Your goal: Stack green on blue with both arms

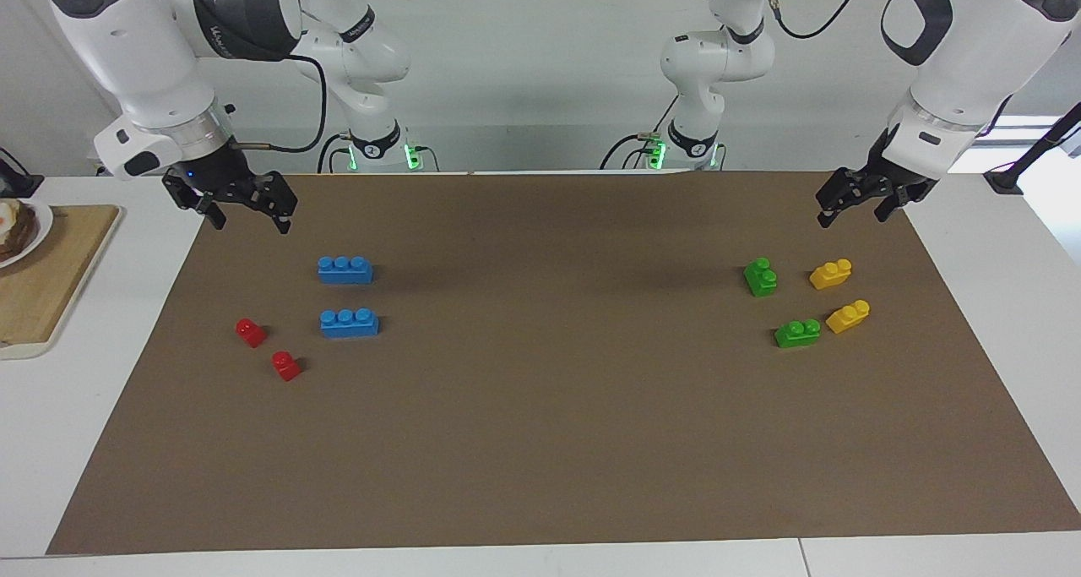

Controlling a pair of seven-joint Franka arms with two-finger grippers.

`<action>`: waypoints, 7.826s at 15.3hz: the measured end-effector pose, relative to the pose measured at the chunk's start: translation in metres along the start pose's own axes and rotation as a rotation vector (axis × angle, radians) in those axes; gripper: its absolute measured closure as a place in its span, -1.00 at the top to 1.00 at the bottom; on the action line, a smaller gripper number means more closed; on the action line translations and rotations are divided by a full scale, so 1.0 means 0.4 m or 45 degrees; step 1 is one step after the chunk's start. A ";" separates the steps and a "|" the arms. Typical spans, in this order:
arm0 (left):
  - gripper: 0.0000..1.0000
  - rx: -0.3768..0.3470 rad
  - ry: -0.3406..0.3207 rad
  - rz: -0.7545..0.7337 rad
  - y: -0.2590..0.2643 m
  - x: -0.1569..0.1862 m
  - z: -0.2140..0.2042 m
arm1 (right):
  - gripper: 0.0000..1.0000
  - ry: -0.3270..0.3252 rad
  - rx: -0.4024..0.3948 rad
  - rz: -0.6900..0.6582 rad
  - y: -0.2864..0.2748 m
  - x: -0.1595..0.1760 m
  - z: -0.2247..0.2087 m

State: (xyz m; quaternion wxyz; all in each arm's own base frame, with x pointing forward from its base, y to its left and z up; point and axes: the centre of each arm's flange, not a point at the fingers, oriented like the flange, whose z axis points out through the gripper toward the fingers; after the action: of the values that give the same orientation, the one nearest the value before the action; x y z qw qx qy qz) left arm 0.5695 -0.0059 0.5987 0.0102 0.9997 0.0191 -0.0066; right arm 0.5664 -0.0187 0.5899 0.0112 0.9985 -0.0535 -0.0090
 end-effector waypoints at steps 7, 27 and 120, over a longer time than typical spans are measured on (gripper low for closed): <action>1.00 0.000 -0.002 -0.002 -0.003 0.000 0.004 | 1.00 0.000 0.000 -0.002 -0.002 0.000 0.000; 1.00 0.000 0.005 -0.058 -0.100 -0.081 0.402 | 0.96 -0.220 0.272 1.573 0.009 0.133 0.239; -0.30 -0.135 -0.019 -2.074 0.513 -0.110 0.287 | -0.31 -0.371 0.525 1.946 -0.878 -0.072 0.747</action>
State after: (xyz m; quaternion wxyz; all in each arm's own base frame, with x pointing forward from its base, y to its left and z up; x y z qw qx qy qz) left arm 0.5320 -0.2149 0.4888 0.0498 0.6702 0.7403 -0.0176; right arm 0.5696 0.3271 0.2836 -0.1772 0.6564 -0.7236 -0.1188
